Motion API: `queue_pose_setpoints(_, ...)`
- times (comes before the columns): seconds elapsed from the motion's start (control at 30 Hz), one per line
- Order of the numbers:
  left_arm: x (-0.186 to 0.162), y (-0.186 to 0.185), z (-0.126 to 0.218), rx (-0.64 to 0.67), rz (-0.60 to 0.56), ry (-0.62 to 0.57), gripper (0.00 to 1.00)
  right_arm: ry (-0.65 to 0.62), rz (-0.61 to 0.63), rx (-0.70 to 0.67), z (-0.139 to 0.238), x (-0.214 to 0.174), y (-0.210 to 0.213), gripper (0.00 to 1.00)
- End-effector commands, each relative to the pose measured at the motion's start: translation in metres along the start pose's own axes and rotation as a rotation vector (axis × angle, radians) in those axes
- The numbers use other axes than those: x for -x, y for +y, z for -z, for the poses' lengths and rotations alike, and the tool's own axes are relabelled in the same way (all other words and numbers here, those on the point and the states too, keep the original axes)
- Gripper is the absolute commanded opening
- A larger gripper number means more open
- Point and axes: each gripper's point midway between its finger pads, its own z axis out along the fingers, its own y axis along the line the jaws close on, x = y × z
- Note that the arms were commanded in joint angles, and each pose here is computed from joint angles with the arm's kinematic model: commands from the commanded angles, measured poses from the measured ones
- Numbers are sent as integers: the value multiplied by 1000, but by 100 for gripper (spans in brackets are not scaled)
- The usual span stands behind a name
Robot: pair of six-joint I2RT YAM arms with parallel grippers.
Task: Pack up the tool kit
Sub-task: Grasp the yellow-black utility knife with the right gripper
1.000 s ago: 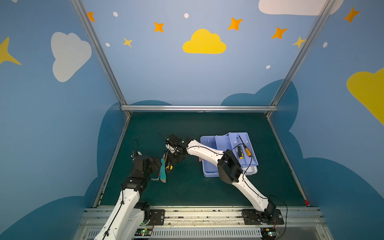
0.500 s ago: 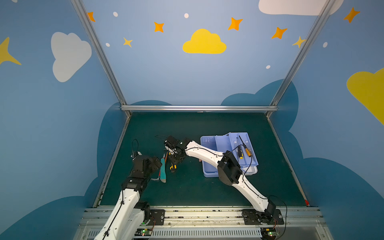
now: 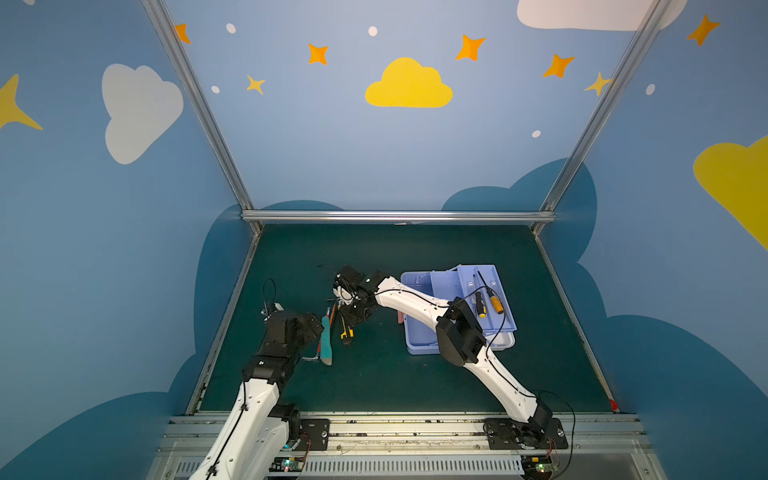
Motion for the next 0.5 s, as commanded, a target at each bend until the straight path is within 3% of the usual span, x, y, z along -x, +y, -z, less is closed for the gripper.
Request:
queue_pose_setpoints(0.0, -4, 9, -1, 33, -15, 3, 100, 63, -24, -28, -17, -16, -10, 27)
queue_pose_setpoints(0.23, -3, 9, 0, 31, -14, 1, 100, 53, -55, -40, -2, -12, -16, 9)
queue_pose_setpoints(0.47, -4, 10, -1, 32, -11, -1, 100, 27, -62, -73, 36, -7, -20, 0)
